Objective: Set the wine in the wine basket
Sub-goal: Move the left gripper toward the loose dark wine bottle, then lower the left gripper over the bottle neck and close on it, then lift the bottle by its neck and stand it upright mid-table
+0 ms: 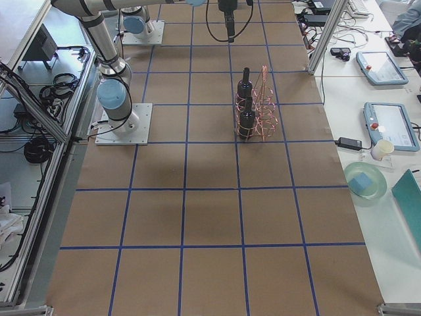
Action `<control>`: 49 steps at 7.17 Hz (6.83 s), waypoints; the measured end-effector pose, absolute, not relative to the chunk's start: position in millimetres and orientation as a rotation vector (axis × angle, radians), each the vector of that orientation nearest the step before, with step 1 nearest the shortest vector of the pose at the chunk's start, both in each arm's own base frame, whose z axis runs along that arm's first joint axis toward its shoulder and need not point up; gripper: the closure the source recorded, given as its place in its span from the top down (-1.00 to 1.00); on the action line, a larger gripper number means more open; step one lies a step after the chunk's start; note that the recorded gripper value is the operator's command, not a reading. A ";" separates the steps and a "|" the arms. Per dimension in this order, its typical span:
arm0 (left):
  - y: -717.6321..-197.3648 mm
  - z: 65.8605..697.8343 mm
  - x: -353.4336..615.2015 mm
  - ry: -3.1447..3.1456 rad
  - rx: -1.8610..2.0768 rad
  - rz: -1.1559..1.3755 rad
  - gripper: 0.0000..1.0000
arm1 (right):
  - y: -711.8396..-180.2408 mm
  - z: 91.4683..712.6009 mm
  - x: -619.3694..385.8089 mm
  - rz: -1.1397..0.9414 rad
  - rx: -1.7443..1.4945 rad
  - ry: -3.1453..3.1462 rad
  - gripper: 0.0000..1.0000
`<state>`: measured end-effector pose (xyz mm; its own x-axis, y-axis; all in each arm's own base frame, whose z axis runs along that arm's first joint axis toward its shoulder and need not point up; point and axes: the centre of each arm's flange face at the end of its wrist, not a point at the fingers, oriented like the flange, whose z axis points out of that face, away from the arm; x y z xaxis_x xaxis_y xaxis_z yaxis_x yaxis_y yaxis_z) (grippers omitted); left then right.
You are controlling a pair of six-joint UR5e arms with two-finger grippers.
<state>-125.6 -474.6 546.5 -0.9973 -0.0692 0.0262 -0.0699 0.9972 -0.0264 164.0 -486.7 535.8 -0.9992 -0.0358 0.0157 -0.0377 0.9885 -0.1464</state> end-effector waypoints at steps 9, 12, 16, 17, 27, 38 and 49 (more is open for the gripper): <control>-475.8 547.0 -118.0 -3.118 0.128 0.043 1.00 | -486.4 535.8 165.5 0.233 0.060 -3.121 1.00; -486.5 551.3 -74.4 -3.124 0.248 0.064 1.00 | -485.7 535.3 167.1 0.230 0.066 -3.121 1.00; -503.4 540.2 109.6 -3.138 0.370 0.108 1.00 | -484.3 536.9 166.4 0.235 0.063 -3.116 1.00; -509.7 531.6 143.3 -3.151 0.355 0.136 1.00 | -484.2 537.2 166.4 0.236 0.064 -3.116 1.00; -588.5 384.1 303.3 -3.139 0.188 0.145 0.69 | -484.5 536.8 166.7 0.235 0.062 -3.117 1.00; -590.1 374.7 305.6 -3.140 0.102 0.115 -1.00 | -484.5 536.7 166.8 0.235 0.062 -3.118 1.00; -580.2 467.5 54.1 -3.101 0.312 0.167 -1.00 | -484.5 536.5 166.8 0.233 0.058 -3.119 1.00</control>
